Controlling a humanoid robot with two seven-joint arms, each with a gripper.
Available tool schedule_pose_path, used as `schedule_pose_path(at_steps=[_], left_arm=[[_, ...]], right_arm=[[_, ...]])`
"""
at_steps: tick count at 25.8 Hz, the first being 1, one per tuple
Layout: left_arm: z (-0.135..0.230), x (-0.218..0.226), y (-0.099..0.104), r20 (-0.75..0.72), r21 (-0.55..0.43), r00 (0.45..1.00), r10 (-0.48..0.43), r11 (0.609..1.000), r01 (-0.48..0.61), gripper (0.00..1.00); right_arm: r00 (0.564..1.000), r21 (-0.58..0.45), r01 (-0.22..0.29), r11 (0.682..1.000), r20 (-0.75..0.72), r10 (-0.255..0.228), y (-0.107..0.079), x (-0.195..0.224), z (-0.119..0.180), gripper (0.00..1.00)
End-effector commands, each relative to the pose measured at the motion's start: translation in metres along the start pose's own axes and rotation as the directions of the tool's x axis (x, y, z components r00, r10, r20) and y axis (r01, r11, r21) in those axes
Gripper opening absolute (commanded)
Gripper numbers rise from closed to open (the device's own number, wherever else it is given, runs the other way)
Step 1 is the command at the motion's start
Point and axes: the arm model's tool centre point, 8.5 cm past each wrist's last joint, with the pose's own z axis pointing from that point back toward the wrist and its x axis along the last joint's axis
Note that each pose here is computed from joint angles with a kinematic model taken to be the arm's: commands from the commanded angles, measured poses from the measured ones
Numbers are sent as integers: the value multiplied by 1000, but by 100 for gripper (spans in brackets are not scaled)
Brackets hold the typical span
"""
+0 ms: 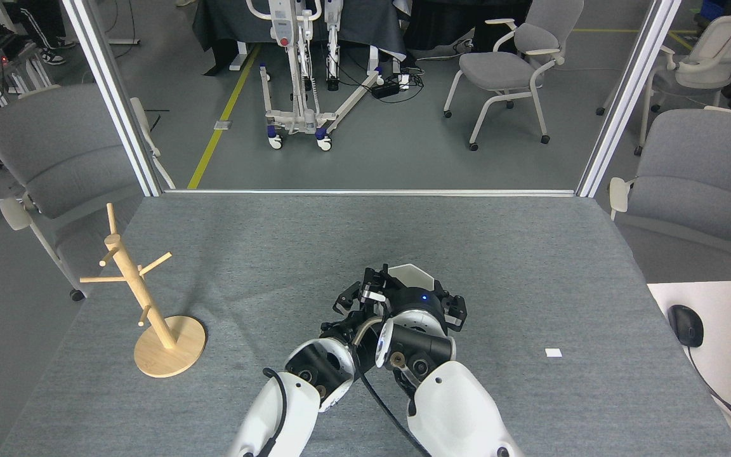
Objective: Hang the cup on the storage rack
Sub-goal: 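Grasp the cup with the left gripper and open the right gripper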
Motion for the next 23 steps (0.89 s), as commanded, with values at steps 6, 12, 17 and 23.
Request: schedule_pose_path(at_steps=[6, 12, 17, 23], left_arm=[[2, 4, 4, 52, 50, 999, -14, 999, 12, 0], [2, 4, 3, 52, 46, 999, -14, 999, 12, 0], [2, 4, 2, 51, 45, 999, -13, 999, 11, 0], [2, 4, 0, 52, 38, 999, -11, 999, 9, 0]], right_arm=[[998, 4, -50, 999, 29, 50, 4, 5, -2, 77], [999, -62, -46, 997, 19, 47, -2, 3, -4, 98], [999, -145, -44, 988, 17, 47, -8, 1, -6, 99], [999, -266, -50, 963, 5, 53, -17, -1, -7, 99]])
